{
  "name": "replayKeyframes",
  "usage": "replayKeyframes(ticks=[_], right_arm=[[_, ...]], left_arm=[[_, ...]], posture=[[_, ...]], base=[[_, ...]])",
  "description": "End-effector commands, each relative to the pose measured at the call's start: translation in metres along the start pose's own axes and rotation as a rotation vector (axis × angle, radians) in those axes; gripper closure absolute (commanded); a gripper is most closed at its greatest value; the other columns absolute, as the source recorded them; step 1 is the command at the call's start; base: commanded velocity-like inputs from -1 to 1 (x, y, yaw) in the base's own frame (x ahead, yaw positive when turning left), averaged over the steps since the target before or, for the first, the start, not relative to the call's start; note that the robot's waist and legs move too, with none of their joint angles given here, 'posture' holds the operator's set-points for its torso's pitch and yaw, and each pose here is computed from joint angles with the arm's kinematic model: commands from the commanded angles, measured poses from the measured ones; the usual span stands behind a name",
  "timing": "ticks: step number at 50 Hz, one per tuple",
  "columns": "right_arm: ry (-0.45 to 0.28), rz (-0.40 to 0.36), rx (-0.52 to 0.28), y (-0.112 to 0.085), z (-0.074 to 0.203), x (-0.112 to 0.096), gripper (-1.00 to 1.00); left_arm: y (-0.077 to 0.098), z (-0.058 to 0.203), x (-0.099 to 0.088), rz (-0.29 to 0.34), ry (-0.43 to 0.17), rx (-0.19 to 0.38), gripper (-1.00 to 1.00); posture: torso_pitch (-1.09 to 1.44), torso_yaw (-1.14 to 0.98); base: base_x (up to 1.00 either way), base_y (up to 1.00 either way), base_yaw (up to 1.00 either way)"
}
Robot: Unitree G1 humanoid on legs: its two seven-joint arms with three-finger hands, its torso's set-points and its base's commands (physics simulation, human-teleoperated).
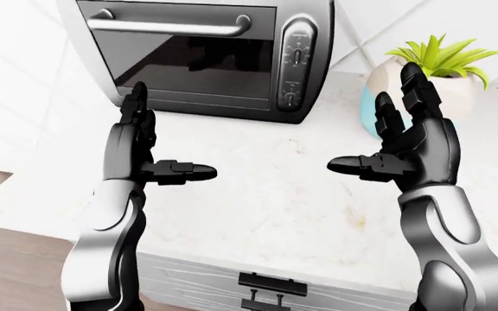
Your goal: Open the toaster oven door.
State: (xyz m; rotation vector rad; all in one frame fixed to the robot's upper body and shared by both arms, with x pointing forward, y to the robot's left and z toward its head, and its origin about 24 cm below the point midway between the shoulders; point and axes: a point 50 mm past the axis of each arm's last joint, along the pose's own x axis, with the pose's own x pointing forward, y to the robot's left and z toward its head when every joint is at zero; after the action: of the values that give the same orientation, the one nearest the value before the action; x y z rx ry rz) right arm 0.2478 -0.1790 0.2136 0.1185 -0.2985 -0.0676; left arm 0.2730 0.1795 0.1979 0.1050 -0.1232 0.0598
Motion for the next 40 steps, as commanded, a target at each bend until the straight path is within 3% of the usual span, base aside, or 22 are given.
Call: replayKeyframes(ticks=[1,15,16,17,23,33,40], right_arm=[[-0.076,0.002,-0.003,0.002,0.012,0.000,-1.00],[-0.086,0.004,0.006,0.000,0.016,-0.002,-1.00],[-0.093,0.004,0.006,0.000,0.017,-0.002,-1.00],[-0.096,0.002,0.006,0.000,0.018,-0.002,-1.00],[-0.105,-0.003,0.006,0.000,0.021,-0.004,-1.00],[-0.118,-0.009,-0.002,0.000,0.025,-0.005,-1.00],[-0.121,-0.011,-0.001,0.000,0.026,-0.005,-1.00]], left_arm=[[0.002,0.017,-0.002,0.013,-0.099,0.007,-1.00],[-0.001,0.021,0.001,-0.003,-0.107,0.015,-1.00],[-0.001,0.023,0.004,-0.001,-0.109,0.054,-1.00],[-0.001,0.025,0.006,-0.007,-0.111,0.033,-1.00],[-0.006,0.034,0.030,-0.030,-0.111,0.088,-1.00],[-0.009,0.042,0.048,-0.047,-0.119,0.102,-1.00],[-0.010,0.049,0.051,-0.049,-0.131,0.116,-1.00]], posture=[[0.00,0.00],[0.00,0.00],[0.00,0.00],[0.00,0.00],[0.00,0.00],[-0.04,0.00],[-0.10,0.00]], base=[[0.00,0.00,0.00],[0.10,0.00,0.00],[0.00,0.00,0.00],[0.00,0.00,0.00],[0.00,0.00,0.00],[0.00,0.00,0.00],[0.00,0.00,0.00]])
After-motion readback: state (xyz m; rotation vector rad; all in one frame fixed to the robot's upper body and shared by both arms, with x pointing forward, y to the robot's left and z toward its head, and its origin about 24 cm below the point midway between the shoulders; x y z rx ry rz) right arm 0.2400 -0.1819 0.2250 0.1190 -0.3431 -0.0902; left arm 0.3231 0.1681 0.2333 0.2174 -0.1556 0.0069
